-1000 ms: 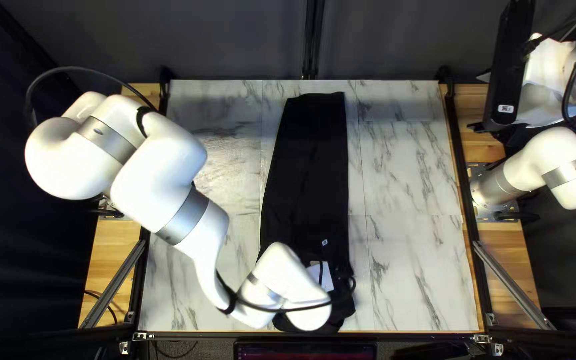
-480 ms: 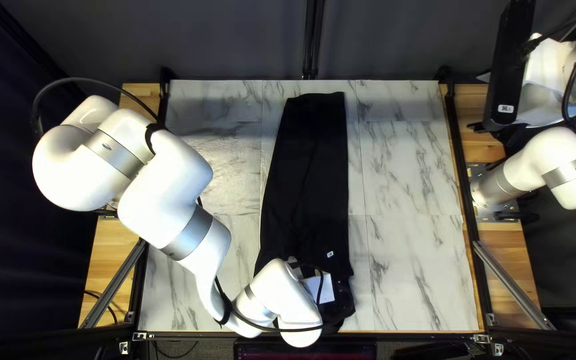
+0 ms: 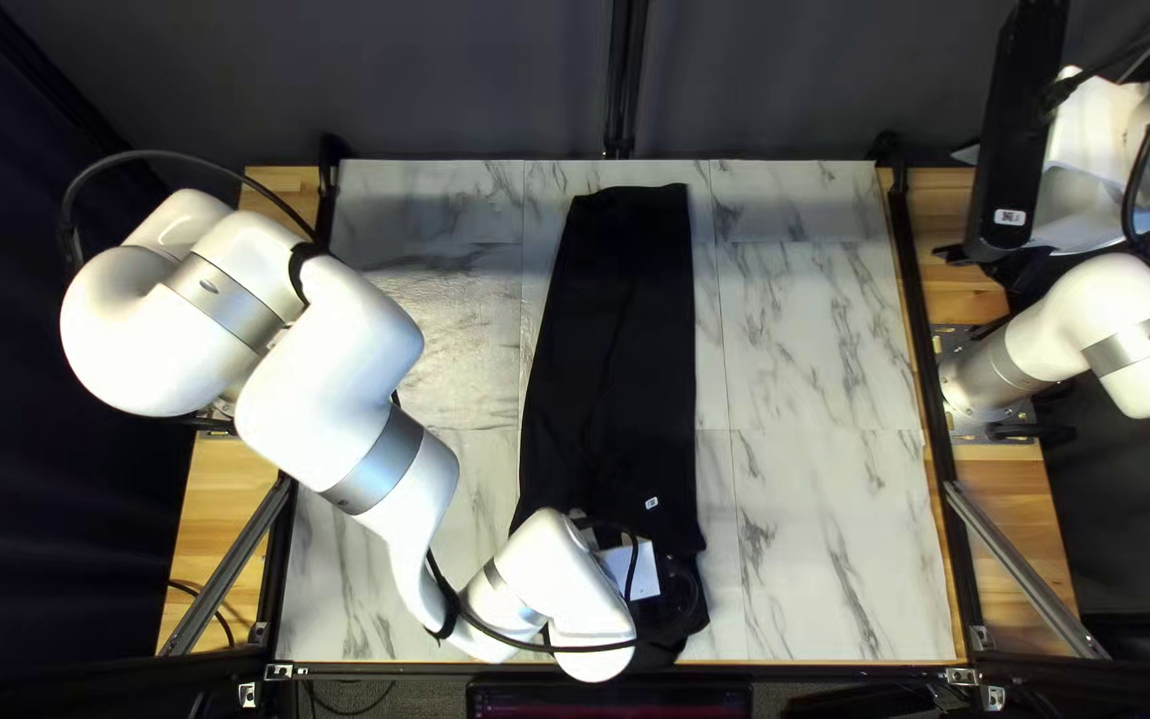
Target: Fold t-shirt
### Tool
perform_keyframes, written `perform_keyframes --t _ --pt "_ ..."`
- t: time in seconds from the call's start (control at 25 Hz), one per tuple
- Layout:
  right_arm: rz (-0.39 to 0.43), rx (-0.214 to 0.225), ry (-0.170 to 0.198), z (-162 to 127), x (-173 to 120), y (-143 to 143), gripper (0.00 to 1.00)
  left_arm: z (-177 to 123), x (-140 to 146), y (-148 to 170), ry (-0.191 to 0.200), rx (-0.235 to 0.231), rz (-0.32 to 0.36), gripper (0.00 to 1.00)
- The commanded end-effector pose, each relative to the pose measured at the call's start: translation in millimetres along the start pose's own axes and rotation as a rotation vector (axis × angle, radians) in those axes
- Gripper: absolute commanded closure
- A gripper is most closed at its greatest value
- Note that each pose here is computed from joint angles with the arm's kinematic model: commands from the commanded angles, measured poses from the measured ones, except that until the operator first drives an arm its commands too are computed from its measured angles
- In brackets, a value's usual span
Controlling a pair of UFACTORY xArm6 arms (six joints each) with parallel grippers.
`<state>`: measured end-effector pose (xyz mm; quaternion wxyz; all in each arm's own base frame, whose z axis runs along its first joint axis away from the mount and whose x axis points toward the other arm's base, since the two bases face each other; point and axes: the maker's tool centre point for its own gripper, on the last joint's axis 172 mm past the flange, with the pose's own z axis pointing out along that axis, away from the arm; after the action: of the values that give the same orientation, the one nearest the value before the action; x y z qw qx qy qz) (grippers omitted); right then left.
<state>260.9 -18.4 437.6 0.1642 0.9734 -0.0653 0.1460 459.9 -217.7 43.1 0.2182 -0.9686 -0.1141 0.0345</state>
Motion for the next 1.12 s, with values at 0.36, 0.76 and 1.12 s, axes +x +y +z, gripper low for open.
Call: perform_keyframes --t 0.36,0.76,1.12 --pt "0.000 0.000 0.000 0.0 0.0 0.0 0.00 -37.7 -5.6 -16.3 -0.054 0.077 0.020 1.00" --pt "0.000 0.000 0.000 0.0 0.0 0.0 0.00 -32.4 -31.4 -29.8 -0.185 0.159 -0.008 1.00" --pt "0.000 0.000 0.000 0.0 0.0 0.0 0.00 -59.1 -25.5 -35.7 -0.241 0.217 -0.006 0.98"
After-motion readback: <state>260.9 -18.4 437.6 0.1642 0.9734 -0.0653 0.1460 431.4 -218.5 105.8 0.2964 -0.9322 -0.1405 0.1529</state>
